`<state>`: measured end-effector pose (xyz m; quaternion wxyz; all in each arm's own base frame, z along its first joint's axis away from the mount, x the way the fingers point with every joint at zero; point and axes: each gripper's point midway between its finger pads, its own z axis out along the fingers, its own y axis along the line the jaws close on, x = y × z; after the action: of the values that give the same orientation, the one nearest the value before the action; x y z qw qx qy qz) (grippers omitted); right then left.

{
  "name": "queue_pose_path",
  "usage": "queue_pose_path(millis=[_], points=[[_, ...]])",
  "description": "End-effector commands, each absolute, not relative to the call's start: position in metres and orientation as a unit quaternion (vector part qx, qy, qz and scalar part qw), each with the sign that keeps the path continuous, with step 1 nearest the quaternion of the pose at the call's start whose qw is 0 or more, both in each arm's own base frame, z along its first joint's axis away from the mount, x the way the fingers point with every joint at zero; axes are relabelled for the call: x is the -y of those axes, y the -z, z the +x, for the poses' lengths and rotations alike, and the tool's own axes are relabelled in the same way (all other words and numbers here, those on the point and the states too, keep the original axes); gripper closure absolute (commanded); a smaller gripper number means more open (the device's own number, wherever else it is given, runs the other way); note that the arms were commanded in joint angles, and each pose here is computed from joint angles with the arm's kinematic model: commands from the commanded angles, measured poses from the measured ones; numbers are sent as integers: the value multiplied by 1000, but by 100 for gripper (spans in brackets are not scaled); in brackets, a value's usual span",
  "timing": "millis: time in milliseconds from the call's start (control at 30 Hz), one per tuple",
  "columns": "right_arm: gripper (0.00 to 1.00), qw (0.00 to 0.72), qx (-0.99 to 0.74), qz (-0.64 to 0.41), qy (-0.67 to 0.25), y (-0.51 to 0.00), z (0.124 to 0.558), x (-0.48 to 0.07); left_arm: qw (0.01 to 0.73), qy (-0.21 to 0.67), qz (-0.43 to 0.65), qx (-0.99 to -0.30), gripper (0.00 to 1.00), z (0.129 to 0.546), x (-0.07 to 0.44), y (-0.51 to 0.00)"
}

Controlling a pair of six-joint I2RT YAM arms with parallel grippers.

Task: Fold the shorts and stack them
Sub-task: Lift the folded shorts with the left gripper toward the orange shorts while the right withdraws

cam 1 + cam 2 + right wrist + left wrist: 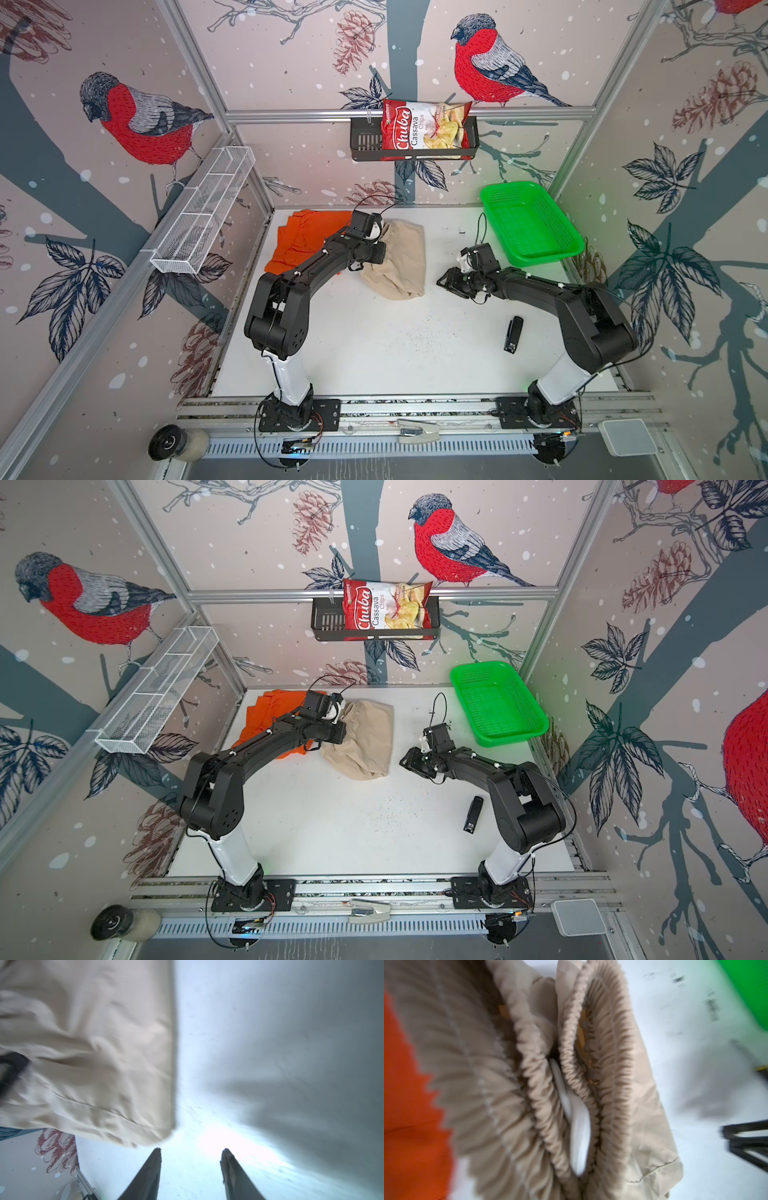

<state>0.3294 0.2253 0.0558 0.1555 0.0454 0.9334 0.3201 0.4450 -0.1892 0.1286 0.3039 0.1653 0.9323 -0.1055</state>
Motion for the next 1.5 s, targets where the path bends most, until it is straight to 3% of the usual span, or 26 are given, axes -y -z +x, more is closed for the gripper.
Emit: queue_pose_path(millis=[0, 233, 533, 1000, 1467], points=[[51, 156, -937, 48, -310, -51, 324, -217, 284, -6, 201, -937, 100, 452, 144, -127], [51, 157, -938, 56, -305, -46, 317, -211, 313, -89, 192, -926, 100, 488, 101, -154], [51, 151, -940, 59, -300, -39, 312, -209, 356, -83, 170, -915, 100, 515, 89, -200], [52, 152, -942, 59, -295, -39, 312, -206, 384, -103, 159, -904, 100, 521, 81, -250], [52, 147, -944, 57, -290, -36, 308, -204, 330, -62, 120, -934, 100, 533, 33, -197]])
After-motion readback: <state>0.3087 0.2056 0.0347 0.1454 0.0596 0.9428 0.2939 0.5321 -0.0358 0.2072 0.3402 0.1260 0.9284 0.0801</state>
